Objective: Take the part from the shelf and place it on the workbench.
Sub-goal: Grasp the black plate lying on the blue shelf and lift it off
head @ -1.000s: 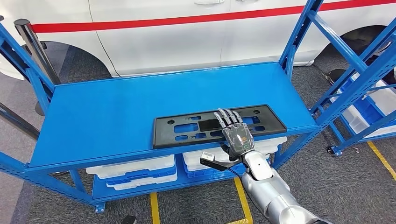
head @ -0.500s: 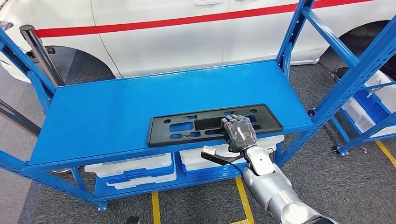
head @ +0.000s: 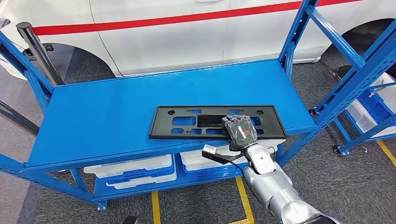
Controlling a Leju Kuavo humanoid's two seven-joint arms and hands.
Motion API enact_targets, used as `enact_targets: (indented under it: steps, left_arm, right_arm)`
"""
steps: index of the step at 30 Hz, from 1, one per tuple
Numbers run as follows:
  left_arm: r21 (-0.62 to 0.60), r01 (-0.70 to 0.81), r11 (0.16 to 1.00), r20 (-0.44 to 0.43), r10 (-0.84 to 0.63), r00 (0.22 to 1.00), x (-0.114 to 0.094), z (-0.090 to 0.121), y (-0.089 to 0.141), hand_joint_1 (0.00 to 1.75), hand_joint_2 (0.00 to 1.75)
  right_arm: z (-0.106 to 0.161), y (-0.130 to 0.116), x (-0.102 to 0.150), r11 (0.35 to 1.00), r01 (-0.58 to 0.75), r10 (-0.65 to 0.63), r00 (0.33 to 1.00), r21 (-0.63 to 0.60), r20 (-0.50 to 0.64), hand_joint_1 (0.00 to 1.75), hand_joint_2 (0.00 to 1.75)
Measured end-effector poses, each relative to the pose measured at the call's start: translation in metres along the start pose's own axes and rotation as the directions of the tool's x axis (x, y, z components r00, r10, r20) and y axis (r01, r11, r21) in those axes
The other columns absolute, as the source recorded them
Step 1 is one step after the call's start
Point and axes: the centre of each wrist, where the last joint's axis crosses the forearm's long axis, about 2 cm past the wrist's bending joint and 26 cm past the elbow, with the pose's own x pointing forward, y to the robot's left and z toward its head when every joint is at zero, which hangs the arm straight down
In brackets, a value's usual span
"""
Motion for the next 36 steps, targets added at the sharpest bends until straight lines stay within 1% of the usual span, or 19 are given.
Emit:
enact_targets:
  steps: [8,9,10,13,14,15,22,36]
  left_arm:
    - [-0.007,-0.012,1.000,0.000,0.012,1.000,-0.0001,0.0001,-0.0004,0.00,0.00]
    - [-0.007,-0.012,1.000,0.000,0.012,1.000,-0.0001,0.0001,-0.0004,0.00,0.00]
    - [-0.006,-0.011,1.000,0.001,0.011,1.000,-0.0001,0.0001,-0.0005,0.00,0.00]
    - [-0.003,-0.011,1.000,0.002,0.011,1.000,-0.0001,0.0001,-0.0004,0.00,0.00]
    - [-0.001,-0.010,1.000,0.003,0.010,1.000,-0.0001,0.0001,-0.0004,0.00,0.00]
    - [0.000,-0.010,1.000,0.003,0.010,1.000,-0.0001,0.0001,-0.0004,0.00,0.00]
    - [0.001,-0.007,1.000,0.003,0.007,1.000,0.0003,0.0001,-0.0005,0.00,0.00]
    - [0.001,0.002,1.000,0.003,-0.002,1.000,0.0003,0.0001,-0.0005,0.00,0.00]
  right_arm:
    - [-0.0005,-0.0003,-0.0006,1.000,0.000,0.000,1.000,0.000,0.000,1.75,1.75]
    - [-0.0004,-0.0003,-0.0006,1.000,0.000,0.000,1.000,0.000,0.000,1.72,1.75]
    - [-0.0004,-0.0003,-0.0007,1.000,0.001,-0.001,1.000,0.000,-0.001,1.52,1.75]
    - [-0.0004,-0.0003,-0.0007,1.000,0.000,0.000,1.000,0.000,-0.001,0.26,1.75]
    - [-0.0004,-0.0004,-0.0007,1.000,-0.003,0.003,1.000,0.000,-0.001,0.02,1.75]
    - [-0.0005,-0.0005,-0.0007,1.000,-0.007,0.007,1.000,0.000,0.000,0.00,1.75]
    - [-0.0016,-0.0013,0.0002,0.999,-0.043,0.043,0.999,0.002,0.004,0.00,1.75]
    - [-0.0031,-0.0023,0.0009,0.998,-0.055,0.055,0.998,0.000,0.014,0.00,1.75]
